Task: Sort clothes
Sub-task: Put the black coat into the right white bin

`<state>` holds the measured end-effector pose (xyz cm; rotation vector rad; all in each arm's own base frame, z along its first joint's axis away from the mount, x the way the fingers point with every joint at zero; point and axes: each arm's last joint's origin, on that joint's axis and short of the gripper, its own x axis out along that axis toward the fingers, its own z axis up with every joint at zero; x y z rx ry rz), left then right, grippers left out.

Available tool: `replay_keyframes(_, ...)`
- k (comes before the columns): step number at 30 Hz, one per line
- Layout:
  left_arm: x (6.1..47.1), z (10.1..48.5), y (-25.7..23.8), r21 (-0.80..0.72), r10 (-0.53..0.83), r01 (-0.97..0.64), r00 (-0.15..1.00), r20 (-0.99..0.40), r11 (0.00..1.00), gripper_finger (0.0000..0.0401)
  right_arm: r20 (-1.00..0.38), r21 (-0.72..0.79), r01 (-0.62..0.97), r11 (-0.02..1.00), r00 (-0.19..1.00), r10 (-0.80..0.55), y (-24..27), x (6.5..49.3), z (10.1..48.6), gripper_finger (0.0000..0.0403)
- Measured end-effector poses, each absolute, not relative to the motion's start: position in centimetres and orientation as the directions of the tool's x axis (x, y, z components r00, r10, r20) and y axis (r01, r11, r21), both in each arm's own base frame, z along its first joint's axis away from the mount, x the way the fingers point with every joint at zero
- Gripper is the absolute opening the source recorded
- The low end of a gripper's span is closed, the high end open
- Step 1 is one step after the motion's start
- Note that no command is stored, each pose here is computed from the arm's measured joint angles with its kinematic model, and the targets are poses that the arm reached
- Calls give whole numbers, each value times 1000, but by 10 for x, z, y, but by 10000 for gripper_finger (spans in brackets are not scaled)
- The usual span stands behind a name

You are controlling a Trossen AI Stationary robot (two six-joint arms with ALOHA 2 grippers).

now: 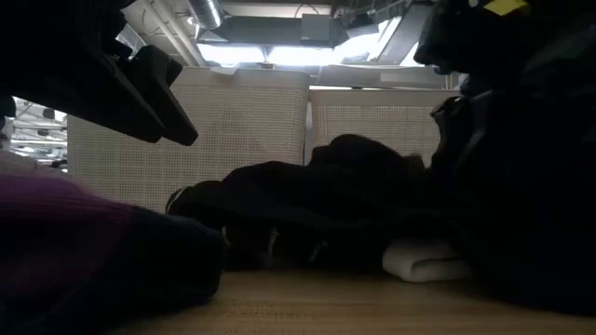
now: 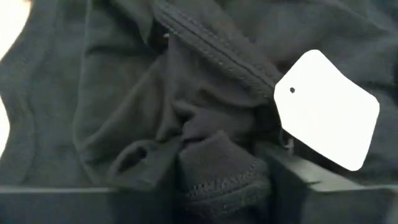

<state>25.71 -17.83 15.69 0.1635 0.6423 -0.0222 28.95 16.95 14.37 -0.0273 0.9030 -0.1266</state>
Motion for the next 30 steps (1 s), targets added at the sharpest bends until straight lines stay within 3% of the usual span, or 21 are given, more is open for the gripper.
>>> replay_keyframes(4,257,157,-178,142,30,70,801,-597,987,180,-782,-109,66,992,610,-127,171,291,153,55)
replay_keyframes(6,257,157,-178,142,29,69,802,-597,987,180,-785,-145,65,987,600,-155,171,292,159,26)
replay_keyframes(13,257,157,-178,140,29,69,803,-596,988,180,-763,-231,111,967,596,-251,172,298,190,62)
replay_keyframes(19,257,157,-179,140,28,69,803,-595,988,180,-723,-347,145,926,588,-363,172,301,234,27)
replay_keyframes(30,257,157,-179,135,29,65,802,-597,989,180,-510,-529,316,787,623,-593,165,303,326,44)
